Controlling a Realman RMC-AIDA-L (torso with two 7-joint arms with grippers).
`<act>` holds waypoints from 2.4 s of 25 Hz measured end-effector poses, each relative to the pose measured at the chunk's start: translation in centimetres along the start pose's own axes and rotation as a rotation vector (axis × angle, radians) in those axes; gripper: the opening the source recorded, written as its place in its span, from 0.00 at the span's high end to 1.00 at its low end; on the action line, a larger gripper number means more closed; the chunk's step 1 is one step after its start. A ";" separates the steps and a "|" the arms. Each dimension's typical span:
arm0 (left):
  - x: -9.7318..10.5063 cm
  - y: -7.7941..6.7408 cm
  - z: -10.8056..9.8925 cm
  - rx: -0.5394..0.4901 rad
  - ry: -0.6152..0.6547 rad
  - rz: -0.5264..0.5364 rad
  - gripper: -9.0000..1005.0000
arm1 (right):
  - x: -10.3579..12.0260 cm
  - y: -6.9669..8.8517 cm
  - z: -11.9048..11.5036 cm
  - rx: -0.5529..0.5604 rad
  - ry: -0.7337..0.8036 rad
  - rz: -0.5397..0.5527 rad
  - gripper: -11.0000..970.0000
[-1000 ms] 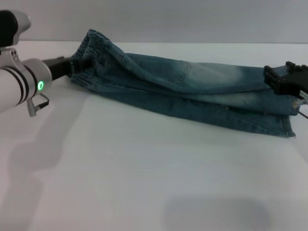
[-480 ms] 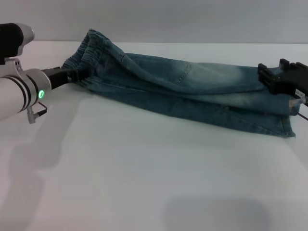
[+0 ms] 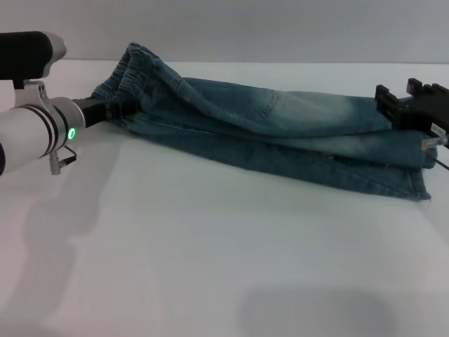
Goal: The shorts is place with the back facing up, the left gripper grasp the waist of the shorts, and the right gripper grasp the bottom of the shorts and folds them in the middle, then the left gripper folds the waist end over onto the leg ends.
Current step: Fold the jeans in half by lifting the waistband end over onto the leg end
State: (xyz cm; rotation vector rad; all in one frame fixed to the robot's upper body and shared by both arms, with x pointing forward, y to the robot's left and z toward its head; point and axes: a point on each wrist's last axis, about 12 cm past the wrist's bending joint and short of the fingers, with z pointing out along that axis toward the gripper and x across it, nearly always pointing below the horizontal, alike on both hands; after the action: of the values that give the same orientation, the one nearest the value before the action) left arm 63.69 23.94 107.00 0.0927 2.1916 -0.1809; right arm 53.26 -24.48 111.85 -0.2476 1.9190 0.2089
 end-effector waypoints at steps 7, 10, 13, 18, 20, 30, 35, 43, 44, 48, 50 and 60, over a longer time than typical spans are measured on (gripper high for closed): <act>0.3 0.0 0.7 -0.014 0.025 0.012 0.15 | -0.3 0.2 0.0 -0.011 -0.005 0.003 0.47; 0.4 0.0 0.8 -0.016 0.031 0.014 0.16 | -0.4 0.4 0.1 -0.022 0.000 0.002 0.47; 0.4 -0.2 0.8 -0.011 0.031 0.013 0.16 | -0.4 0.4 0.1 -0.024 0.000 0.004 0.47; 0.5 -0.4 0.4 0.000 0.008 0.021 0.17 | -0.6 0.4 -0.1 -0.027 -0.004 0.015 0.47; 0.5 -0.4 0.4 0.000 0.008 0.021 0.17 | -0.6 0.4 -0.2 -0.027 -0.001 0.015 0.47; 1.2 -0.6 0.2 0.003 0.004 0.015 0.64 | -0.2 0.1 -0.3 -0.019 0.009 0.015 0.47; 1.2 -1.0 0.1 0.018 -0.001 0.009 0.80 | 0.1 0.0 -0.5 -0.013 0.017 0.019 0.47; 1.3 -1.1 -1.1 0.043 -0.031 -0.012 0.86 | 0.3 0.0 -0.6 -0.018 0.030 0.018 0.47; 1.3 -1.1 -1.3 0.045 -0.034 -0.016 0.87 | 0.4 0.0 -0.6 -0.019 0.032 0.018 0.47; 1.3 -0.9 -2.3 0.054 -0.054 -0.032 0.90 | 0.5 0.3 -0.4 -0.031 0.042 0.015 0.47; 1.3 -0.9 -2.9 0.063 -0.066 -0.035 0.91 | 0.6 0.6 -0.2 -0.042 0.048 0.011 0.47; 1.3 -0.9 -5.0 0.094 -0.059 -0.045 0.93 | 0.8 4.0 1.5 -0.157 0.073 -0.035 0.47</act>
State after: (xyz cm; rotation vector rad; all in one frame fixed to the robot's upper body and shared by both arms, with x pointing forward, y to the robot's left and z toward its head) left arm 58.77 23.83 108.92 0.0897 2.1270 -0.3085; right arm 53.21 -20.28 110.71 -0.3982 1.9710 0.3322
